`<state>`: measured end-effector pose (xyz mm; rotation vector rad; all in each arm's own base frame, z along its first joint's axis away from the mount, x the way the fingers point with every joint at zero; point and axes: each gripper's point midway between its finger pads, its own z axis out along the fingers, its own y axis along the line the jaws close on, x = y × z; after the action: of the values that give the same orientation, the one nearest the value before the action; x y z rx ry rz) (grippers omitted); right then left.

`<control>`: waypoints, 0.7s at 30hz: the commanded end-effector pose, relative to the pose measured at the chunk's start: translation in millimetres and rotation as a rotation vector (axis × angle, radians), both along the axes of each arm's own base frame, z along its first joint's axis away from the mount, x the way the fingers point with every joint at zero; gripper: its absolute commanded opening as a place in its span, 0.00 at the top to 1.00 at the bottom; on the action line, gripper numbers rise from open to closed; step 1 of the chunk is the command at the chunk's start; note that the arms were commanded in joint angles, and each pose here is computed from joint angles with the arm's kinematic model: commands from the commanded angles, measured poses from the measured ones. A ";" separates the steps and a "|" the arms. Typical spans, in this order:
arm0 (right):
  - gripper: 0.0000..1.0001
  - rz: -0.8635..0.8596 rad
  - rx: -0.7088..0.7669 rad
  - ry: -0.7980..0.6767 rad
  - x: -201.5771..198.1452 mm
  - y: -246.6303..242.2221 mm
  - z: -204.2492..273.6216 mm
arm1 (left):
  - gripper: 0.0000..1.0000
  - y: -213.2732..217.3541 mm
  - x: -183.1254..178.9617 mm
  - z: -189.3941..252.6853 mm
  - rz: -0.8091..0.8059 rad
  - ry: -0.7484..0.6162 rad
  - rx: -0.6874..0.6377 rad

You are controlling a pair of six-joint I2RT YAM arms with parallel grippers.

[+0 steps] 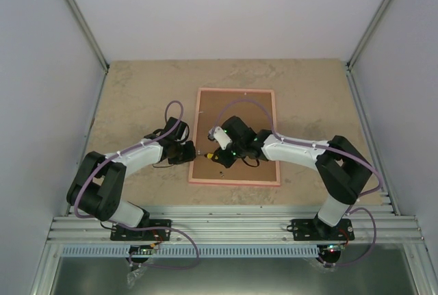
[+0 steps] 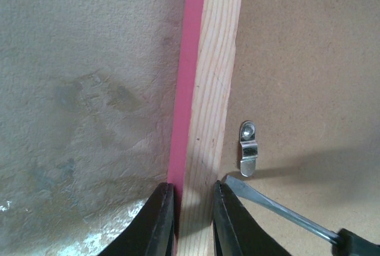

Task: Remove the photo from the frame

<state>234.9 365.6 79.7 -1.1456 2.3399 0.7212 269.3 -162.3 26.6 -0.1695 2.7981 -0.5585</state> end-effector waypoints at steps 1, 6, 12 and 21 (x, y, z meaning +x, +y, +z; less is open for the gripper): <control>0.99 -0.011 -0.030 0.008 0.0 -0.4 -10.9 | 0.93 2.5 5.0 5.3 0.043 -0.020 -0.010; 1.00 -0.031 -0.058 -0.004 3.2 -5.9 -14.8 | 0.93 2.6 4.8 5.3 0.043 -0.019 -0.010; 1.00 -0.058 -0.076 -0.032 7.5 -12.6 -10.8 | 0.93 2.5 4.5 5.6 0.041 -0.019 -0.011; 1.00 -0.067 -0.079 -0.048 8.0 -16.8 -5.3 | 0.93 2.8 4.8 6.3 0.043 -0.022 -0.010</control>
<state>245.0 359.6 75.3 -1.1142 2.3448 0.6274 269.3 -162.2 26.6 -0.1695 2.7976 -0.5582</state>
